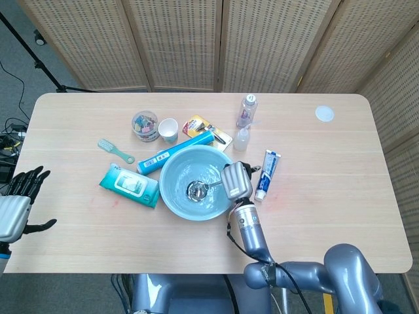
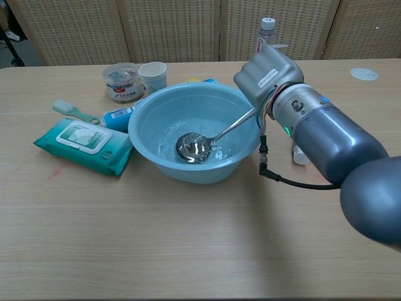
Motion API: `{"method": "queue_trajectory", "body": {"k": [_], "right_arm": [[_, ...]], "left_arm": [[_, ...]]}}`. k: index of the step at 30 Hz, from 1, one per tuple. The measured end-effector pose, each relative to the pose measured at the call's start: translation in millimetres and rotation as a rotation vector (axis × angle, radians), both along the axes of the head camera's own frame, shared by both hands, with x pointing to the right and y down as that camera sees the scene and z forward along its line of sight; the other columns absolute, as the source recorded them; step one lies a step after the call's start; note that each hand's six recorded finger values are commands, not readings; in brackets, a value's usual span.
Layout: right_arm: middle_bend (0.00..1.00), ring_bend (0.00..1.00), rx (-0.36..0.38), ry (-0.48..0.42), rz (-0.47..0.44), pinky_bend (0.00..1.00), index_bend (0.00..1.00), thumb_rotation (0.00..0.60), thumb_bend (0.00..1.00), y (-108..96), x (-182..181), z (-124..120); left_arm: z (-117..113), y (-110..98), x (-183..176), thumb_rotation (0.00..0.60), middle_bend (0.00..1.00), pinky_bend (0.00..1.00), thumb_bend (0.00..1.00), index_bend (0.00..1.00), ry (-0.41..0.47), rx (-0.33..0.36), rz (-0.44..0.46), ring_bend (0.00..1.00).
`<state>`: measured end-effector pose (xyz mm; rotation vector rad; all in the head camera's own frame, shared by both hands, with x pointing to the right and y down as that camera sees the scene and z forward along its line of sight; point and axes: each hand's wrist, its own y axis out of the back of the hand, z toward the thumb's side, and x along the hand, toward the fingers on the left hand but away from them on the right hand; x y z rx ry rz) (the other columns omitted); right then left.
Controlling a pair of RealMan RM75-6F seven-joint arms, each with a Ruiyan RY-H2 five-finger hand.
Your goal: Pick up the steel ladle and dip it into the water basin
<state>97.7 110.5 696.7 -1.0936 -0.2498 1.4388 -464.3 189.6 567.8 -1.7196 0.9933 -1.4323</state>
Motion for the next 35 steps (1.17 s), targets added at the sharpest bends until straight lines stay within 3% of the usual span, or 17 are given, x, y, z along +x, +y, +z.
{"method": "queue_trajectory", "body": {"k": [9, 15, 35], "right_arm": [[0.84, 0.76, -0.153, -0.119, 0.181, 0.98, 0.83, 0.6, 1.0, -1.7, 4.7, -10.3], [0.84, 0.76, -0.216, -0.177, 0.279, 0.98, 0.83, 0.6, 1.0, -10.8, 12.3, -25.7], [0.84, 0.76, -0.206, -0.275, 0.376, 0.98, 0.83, 0.6, 1.0, -36.0, 7.3, -76.8]], "left_arm": [[1.0, 0.5, 0.7, 0.6, 0.0, 0.0, 0.0, 0.0, -0.001, -0.003, 0.002, 0.0], [1.5, 1.1, 1.7, 0.6, 0.0, 0.0, 0.0, 0.0, -0.003, -0.005, 0.005, 0.0], [2.4, 2.6, 2.9, 0.6, 0.0, 0.0, 0.0, 0.0, -0.005, -0.012, 0.009, 0.0]]}}
